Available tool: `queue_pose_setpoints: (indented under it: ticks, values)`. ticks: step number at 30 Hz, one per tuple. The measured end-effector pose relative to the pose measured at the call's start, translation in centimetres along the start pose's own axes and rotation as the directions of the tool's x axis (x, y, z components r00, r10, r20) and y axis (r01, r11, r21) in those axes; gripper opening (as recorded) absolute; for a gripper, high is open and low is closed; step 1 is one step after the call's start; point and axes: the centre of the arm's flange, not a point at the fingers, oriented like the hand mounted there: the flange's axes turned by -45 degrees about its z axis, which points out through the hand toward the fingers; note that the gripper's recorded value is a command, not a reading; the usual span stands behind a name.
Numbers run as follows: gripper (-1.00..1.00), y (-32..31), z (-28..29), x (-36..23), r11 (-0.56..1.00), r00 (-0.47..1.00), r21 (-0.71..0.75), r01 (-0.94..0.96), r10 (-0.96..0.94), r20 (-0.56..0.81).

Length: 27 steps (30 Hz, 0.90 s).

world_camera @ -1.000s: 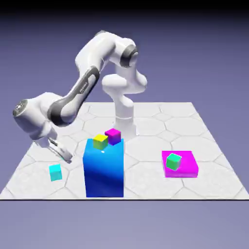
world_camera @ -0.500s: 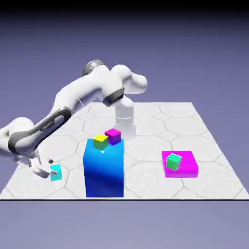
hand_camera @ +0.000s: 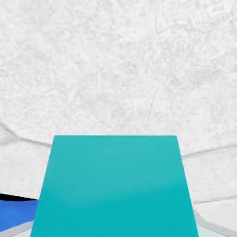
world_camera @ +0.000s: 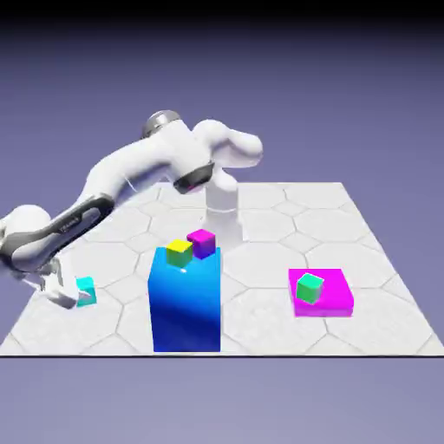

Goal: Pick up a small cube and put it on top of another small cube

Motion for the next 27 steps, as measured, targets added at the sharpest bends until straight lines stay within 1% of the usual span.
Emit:
queue_pose_setpoints:
  ticks: [5,9,13,17,24,25,27]
  values:
    - [-1.0,-5.6,0.7,-4.7,0.977,0.982,-0.122,0.172,-0.161,0.1]
    - [-1.0,-10.0,1.0,-9.3,0.919,0.944,-0.236,0.316,-0.281,0.171]
    - [-1.0,-14.2,0.9,-14.7,0.818,0.893,-0.362,0.447,-0.385,0.233]
    - [-1.0,-18.0,0.8,-20.9,0.677,0.837,-0.494,0.545,-0.467,0.284]
    - [-1.0,-25.8,5.2,-34.5,0.493,0.793,-0.68,0.543,-0.568,0.222]
    - [-1.0,-26.5,6.1,-35.4,0.503,0.797,-0.68,0.533,-0.569,0.203]
    - [-1.0,-26.5,6.2,-35.4,0.504,0.797,-0.68,0.532,-0.569,0.202]
